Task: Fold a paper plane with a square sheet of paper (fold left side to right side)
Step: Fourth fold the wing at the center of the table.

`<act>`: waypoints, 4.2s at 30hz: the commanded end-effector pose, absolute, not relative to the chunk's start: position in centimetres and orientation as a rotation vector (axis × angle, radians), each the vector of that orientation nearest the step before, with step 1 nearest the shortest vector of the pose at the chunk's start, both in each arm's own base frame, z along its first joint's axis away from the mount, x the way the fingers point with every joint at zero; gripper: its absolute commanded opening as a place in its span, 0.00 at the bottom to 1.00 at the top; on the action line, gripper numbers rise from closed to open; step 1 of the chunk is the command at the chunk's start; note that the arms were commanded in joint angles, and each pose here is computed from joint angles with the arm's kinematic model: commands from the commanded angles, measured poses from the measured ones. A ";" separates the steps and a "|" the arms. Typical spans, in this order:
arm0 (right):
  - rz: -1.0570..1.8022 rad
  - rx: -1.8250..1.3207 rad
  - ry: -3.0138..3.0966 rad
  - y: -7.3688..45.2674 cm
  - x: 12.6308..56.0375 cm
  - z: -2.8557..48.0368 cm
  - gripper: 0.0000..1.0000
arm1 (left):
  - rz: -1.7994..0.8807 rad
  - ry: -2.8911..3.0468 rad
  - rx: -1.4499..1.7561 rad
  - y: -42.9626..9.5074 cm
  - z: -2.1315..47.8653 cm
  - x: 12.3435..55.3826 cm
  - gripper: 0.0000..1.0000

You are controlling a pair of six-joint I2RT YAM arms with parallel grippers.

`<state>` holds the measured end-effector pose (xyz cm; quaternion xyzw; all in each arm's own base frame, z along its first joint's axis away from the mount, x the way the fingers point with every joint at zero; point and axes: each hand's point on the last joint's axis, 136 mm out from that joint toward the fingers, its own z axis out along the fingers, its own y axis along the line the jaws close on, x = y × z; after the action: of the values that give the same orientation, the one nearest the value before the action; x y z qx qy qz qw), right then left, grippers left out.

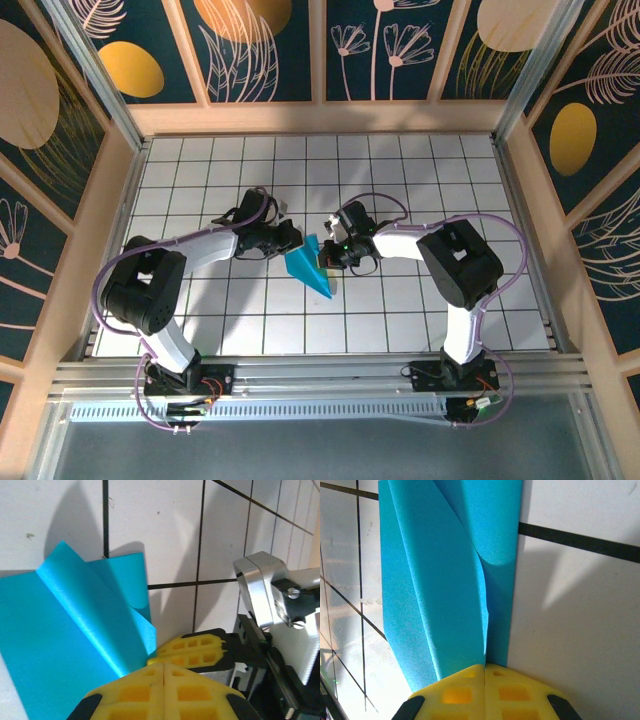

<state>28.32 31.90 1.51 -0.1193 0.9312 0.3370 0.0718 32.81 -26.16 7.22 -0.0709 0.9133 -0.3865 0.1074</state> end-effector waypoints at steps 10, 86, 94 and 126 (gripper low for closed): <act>0.717 -0.266 3.009 28.2 26.0 -3.7 0.00 | -1.259 2.794 -0.150 -28.6 3.5 31.7 0.00; 1.403 -0.324 2.827 32.8 21.6 5.1 0.00 | -0.907 2.960 -0.254 -24.4 -3.2 29.2 0.01; 1.360 -0.313 2.880 32.2 20.5 3.6 0.00 | -0.905 2.962 -0.255 -24.4 -3.2 29.2 0.00; 1.250 -0.277 2.968 30.8 19.2 1.0 0.00 | -0.891 2.969 -0.254 -24.2 -3.4 29.1 0.01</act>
<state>20.09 31.45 2.51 -0.0954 0.9081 0.4066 -0.0287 32.18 -27.33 1.07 -0.0531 0.9238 -0.3737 0.0644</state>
